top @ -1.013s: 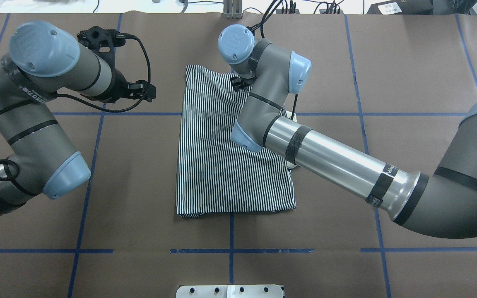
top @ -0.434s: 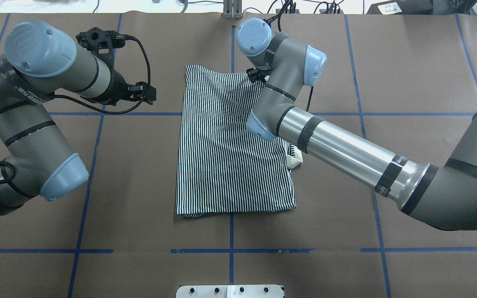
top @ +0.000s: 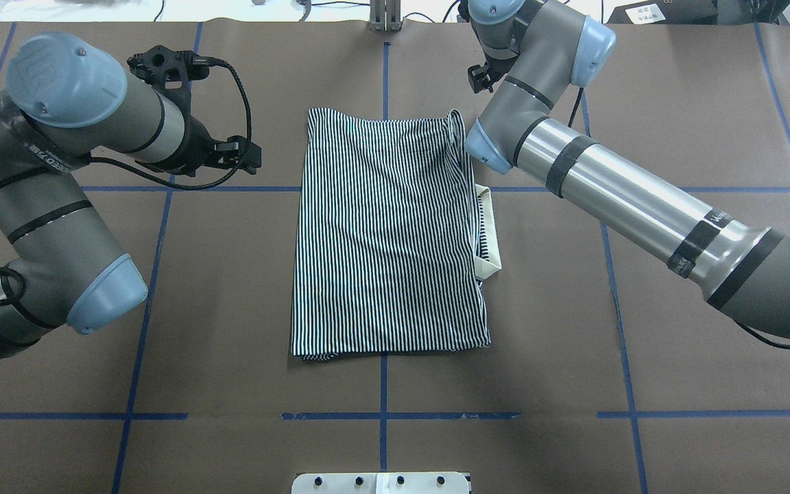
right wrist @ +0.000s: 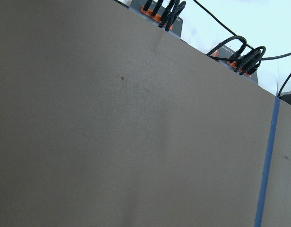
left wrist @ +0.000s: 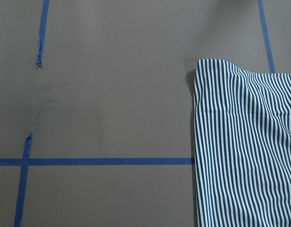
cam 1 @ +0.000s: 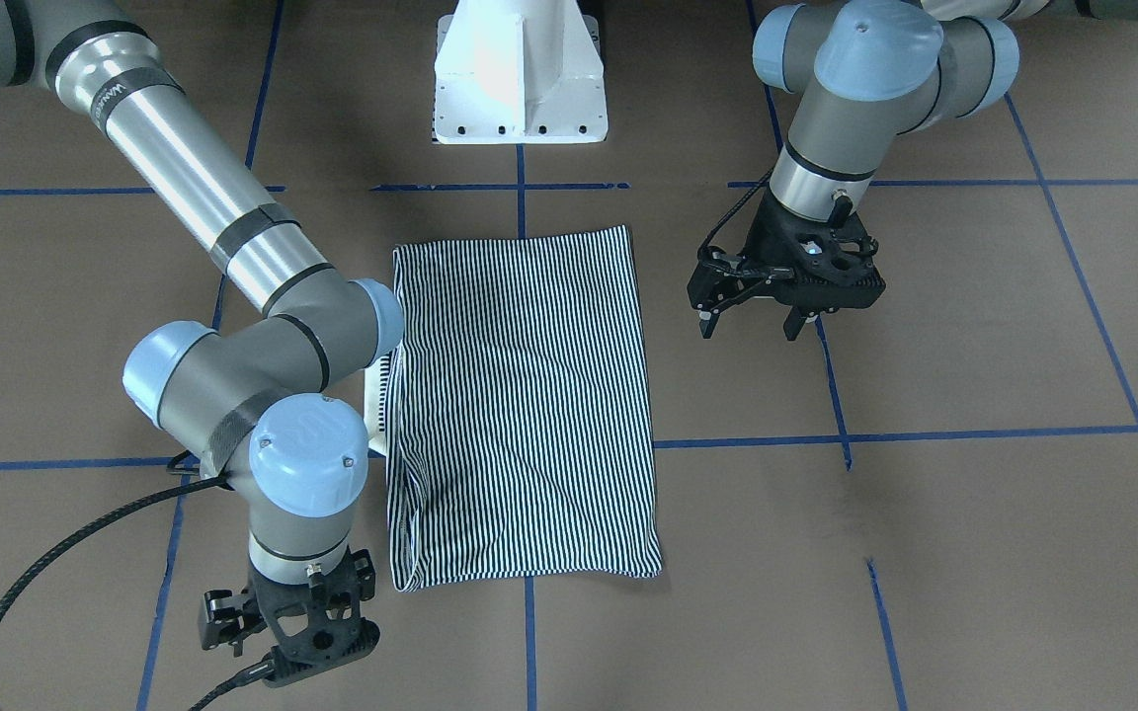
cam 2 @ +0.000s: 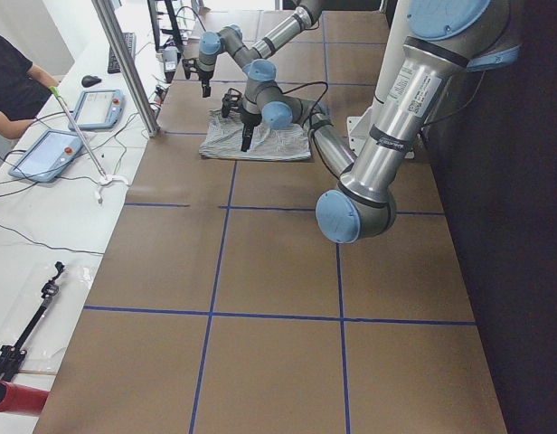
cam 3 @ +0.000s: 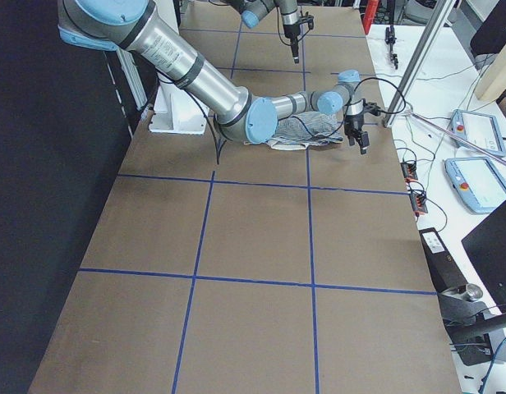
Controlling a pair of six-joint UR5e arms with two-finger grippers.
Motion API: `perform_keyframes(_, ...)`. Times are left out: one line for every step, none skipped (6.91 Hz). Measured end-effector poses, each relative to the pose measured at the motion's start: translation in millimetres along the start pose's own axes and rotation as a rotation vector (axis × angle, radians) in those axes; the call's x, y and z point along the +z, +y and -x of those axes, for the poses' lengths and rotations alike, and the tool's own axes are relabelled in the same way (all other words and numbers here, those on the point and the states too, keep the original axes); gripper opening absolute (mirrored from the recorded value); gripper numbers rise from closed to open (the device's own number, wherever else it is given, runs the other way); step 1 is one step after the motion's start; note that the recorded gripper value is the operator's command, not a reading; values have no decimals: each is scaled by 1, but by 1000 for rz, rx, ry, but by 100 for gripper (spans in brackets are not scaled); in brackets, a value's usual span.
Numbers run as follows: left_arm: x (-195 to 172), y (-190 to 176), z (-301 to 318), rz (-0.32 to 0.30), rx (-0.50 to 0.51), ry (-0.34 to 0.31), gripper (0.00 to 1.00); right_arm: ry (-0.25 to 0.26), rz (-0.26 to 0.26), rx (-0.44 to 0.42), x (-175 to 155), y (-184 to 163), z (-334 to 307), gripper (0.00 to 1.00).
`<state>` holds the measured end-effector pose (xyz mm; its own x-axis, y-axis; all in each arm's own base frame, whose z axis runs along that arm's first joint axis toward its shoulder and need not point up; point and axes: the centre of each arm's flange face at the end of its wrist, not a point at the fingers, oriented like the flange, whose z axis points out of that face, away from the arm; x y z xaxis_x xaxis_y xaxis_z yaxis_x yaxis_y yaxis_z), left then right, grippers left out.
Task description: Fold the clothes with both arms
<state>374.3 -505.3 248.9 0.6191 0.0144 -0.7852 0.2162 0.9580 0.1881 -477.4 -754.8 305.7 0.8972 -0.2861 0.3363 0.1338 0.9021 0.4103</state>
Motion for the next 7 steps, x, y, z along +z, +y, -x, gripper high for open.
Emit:
perform_keyframes(0, 1, -1, 1, -13, 1, 100, -51, -1, 19, -15, -3, 1, 100)
perform_keyframes(1, 3, -2, 5, -52, 3, 100, -114, 10, 55, -31, 2, 6, 100)
perform_keyframes(0, 7, -5, 9, -98, 9, 100, -166, 37, 89, -46, 14, 11, 100)
perform_keyframes(-3, 13, -11, 11, -133, 19, 100, -194, 68, 120, -53, 28, 27, 100)
perform_keyframes(-5, 16, -14, 10, -146, 23, 100, -195, 83, 134, -49, 42, 53, 100)
perform_keyframes(-8, 17, -16, 7, -149, 26, 100, -184, 71, 128, -42, 51, 75, 100)
perform_keyframes(-11, 18, -18, 5, -149, 29, 100, -172, 50, 116, -31, 55, 89, 100)
